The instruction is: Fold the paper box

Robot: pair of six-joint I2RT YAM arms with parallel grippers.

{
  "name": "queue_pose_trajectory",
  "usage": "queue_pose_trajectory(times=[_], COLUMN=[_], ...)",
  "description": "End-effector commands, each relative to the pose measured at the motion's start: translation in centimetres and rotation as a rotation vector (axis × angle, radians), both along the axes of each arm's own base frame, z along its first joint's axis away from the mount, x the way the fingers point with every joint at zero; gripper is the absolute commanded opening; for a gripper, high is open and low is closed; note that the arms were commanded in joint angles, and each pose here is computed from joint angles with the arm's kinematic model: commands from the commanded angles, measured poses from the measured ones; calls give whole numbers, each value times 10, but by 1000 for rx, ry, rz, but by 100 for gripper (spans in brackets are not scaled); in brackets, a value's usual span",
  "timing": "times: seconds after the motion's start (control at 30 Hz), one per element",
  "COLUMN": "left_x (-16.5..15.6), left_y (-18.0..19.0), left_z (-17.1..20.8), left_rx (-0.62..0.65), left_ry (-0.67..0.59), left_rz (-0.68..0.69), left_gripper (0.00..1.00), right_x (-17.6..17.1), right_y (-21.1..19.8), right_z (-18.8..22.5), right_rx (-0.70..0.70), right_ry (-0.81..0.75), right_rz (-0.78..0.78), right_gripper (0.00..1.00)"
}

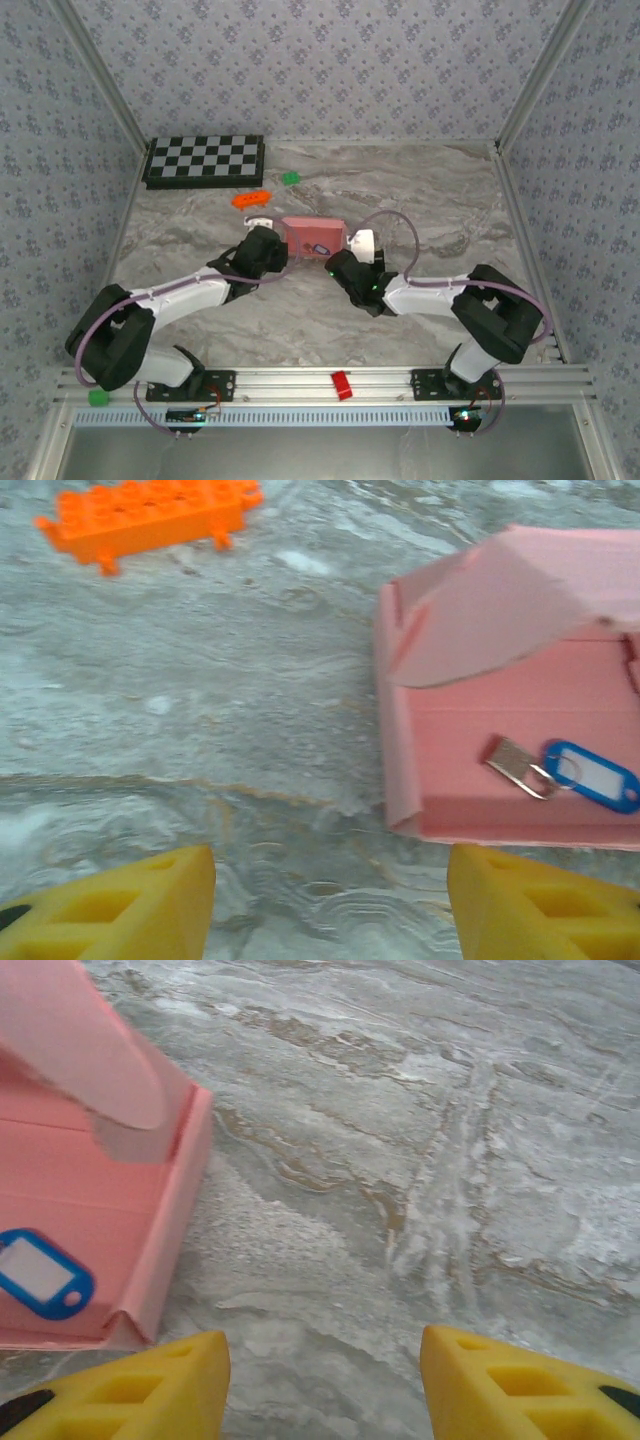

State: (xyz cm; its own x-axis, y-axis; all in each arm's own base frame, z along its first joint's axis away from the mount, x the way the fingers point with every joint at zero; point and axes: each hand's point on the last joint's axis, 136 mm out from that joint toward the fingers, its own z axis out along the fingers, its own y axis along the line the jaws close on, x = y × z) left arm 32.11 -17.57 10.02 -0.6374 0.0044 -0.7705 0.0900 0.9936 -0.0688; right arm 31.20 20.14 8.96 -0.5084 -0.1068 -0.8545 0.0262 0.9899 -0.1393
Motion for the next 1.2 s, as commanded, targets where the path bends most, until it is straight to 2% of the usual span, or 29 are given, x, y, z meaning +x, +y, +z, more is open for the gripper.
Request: queue_pose_trajectory(times=[0.0, 0.17, 0.37, 0.53, 0.73, 1.07, 1.17], left_x=[-1, 9, 33, 61, 80, 82, 80], left_y=[31, 58, 68, 43, 2, -40, -47], left_z=[7, 21, 47, 66, 78, 59, 48], left_rx=[126, 188, 142, 44, -85, -170, -184], left_ry=[-10, -14, -42, -24, 35, 181, 220], left_rz=[102, 235, 302, 196, 39, -130, -155], left_gripper=[62, 63, 65, 67, 67, 63, 60], right_x=[-3, 6, 29, 49, 71, 84, 86], right_y=[-29, -45, -41, -36, -16, 43, 51], right_z=[3, 11, 27, 46, 71, 77, 69], right_rx=[-49, -73, -27, 49, 137, 321, 325], right_ry=[3, 41, 113, 148, 170, 283, 311], right_rz=[-85, -131, -88, -73, 17, 286, 319], right_gripper=[54, 54, 54, 53, 53, 51, 49])
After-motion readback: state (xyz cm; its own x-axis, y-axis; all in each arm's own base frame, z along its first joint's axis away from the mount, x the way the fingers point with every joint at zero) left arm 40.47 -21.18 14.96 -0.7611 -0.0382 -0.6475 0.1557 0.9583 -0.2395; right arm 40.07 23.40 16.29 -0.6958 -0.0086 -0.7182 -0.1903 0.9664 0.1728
